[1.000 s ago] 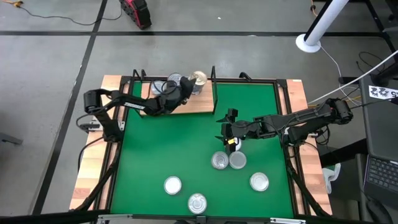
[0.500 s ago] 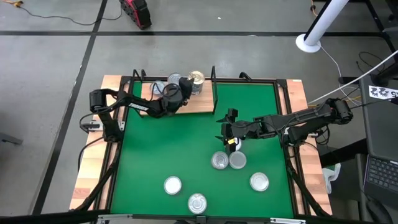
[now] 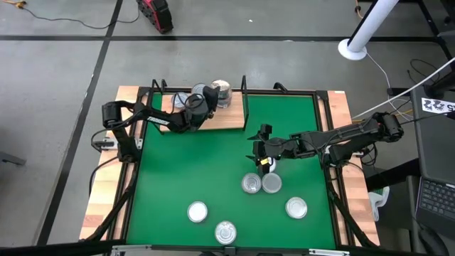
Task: Stack canned seafood by type on shelf
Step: Stack the blue pink tuna can on top of the other blue pink tuna cans on the shelf
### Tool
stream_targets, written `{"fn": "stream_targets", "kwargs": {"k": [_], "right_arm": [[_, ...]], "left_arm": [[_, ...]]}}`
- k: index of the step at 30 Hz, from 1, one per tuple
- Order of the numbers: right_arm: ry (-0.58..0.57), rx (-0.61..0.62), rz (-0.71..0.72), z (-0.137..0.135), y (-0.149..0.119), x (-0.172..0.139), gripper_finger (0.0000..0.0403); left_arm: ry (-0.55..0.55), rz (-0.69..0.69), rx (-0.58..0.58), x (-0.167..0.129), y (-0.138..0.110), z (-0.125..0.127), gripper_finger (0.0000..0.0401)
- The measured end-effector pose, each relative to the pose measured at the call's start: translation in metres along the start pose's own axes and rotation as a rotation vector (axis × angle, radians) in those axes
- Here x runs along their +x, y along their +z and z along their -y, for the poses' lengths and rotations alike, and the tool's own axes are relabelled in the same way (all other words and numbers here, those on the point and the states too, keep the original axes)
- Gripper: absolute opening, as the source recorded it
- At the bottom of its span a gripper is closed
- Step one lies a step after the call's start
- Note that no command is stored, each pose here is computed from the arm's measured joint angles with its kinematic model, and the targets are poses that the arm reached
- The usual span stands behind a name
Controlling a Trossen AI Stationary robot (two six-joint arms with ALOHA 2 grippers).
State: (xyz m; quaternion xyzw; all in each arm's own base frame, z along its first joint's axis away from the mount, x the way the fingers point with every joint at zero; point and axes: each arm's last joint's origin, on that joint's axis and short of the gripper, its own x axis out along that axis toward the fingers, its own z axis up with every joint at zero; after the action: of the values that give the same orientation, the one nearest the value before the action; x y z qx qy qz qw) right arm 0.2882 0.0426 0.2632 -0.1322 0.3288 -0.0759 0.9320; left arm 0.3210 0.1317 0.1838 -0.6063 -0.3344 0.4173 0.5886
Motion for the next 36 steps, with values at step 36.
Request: {"fn": "stream_targets", "kwargs": {"k": [36], "right_arm": [[-0.195,0.046,0.164,0.035,0.017,0.007,0.0317]], "left_arm": [[0.014,-0.135,-0.047,0.004,0.001,0.0,0.0255]]}}
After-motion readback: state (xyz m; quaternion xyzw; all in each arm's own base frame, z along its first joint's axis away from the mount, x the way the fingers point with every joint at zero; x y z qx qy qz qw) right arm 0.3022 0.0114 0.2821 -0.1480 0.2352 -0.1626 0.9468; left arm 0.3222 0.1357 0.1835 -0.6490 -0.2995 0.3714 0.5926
